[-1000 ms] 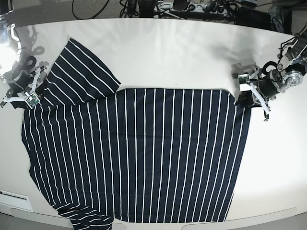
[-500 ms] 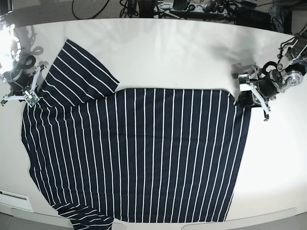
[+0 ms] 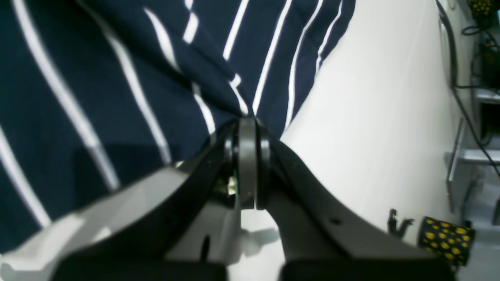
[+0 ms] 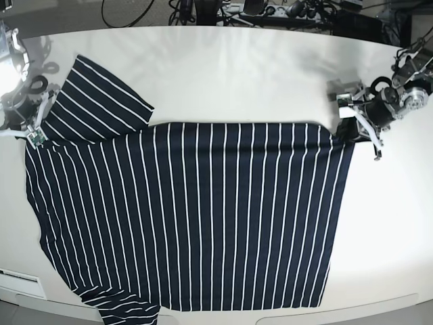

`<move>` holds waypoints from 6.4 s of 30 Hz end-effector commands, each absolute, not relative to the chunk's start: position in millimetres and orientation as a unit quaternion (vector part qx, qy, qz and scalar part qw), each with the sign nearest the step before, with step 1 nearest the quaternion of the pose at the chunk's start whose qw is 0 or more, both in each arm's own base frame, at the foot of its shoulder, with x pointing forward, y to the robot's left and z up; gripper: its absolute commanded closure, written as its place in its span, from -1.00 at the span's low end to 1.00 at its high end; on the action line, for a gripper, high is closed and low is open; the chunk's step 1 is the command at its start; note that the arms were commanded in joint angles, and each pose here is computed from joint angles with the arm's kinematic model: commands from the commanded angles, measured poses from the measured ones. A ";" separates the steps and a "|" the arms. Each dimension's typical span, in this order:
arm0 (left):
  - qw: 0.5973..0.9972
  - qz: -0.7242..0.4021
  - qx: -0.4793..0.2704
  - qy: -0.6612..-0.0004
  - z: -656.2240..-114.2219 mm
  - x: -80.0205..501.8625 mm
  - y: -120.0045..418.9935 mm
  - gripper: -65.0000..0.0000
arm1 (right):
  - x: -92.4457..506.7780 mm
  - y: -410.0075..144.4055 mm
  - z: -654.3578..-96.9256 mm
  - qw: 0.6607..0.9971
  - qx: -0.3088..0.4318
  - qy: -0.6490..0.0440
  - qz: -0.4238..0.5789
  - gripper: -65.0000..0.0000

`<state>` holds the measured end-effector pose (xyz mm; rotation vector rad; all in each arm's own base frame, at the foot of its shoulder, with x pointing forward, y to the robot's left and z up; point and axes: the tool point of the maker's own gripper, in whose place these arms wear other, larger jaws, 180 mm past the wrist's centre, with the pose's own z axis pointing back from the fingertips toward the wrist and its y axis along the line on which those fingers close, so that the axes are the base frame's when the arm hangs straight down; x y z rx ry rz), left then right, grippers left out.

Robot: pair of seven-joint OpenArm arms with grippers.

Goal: Fold the T-shirt properly
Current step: 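Grasp the shirt edges with both grippers and pull them up, then fold the grasped edge over the shirt body with both grippers, then drag the folded shirt toward the robot with both grippers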

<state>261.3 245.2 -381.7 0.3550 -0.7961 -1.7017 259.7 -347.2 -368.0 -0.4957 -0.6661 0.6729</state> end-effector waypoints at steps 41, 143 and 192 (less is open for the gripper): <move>0.429 -0.761 0.308 -0.375 -323.6 143.7 209.6 1.00 | 127.4 -327.2 -293.0 0.882 -0.213 -0.290 0.304 1.00; 0.754 -0.556 -0.039 -0.347 -348.9 261.3 210.9 1.00 | 244.4 -326.4 -378.3 0.950 -0.052 -0.221 0.214 1.00; 0.773 -0.560 -0.090 -0.286 -379.1 201.9 207.3 1.00 | 177.0 -312.0 -402.4 0.956 -0.033 -0.179 0.229 1.00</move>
